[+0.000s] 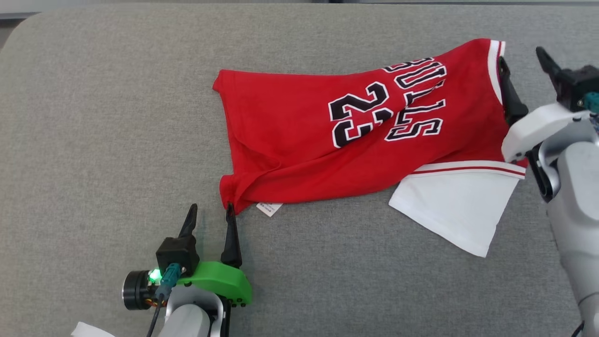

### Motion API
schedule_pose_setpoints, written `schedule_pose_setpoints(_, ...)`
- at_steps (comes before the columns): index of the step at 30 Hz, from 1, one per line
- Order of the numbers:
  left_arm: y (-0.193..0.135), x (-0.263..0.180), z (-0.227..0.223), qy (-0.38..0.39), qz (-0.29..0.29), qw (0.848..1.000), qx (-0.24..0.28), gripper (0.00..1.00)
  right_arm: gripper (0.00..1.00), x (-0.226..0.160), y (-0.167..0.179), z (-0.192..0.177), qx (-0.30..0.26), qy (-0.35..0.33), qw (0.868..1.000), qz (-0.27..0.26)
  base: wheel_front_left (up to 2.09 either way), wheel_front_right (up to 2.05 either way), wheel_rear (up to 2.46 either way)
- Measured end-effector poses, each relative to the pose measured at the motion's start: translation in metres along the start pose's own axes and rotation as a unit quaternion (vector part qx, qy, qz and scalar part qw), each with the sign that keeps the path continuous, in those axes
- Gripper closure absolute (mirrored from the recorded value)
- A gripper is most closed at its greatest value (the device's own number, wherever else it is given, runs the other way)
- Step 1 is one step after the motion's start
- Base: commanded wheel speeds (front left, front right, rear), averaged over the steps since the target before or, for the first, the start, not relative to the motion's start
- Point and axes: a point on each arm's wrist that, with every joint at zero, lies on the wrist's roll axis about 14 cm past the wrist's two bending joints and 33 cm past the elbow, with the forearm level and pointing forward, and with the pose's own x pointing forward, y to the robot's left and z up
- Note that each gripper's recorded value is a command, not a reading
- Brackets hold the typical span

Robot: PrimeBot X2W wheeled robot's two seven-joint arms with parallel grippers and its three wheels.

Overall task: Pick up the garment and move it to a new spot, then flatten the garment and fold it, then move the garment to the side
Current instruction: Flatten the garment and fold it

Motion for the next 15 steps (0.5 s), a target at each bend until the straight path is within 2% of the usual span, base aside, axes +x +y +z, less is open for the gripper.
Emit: schedule_pose_setpoints(15, -0.038, -0.004, -0.002, -0.001, -0.069, 0.998, 0.009, 0.00, 0.00, -0.096, -0.005, -0.038, 0.061, 0.033, 0.996, -0.059, 0.00, 0.00, 0.00)
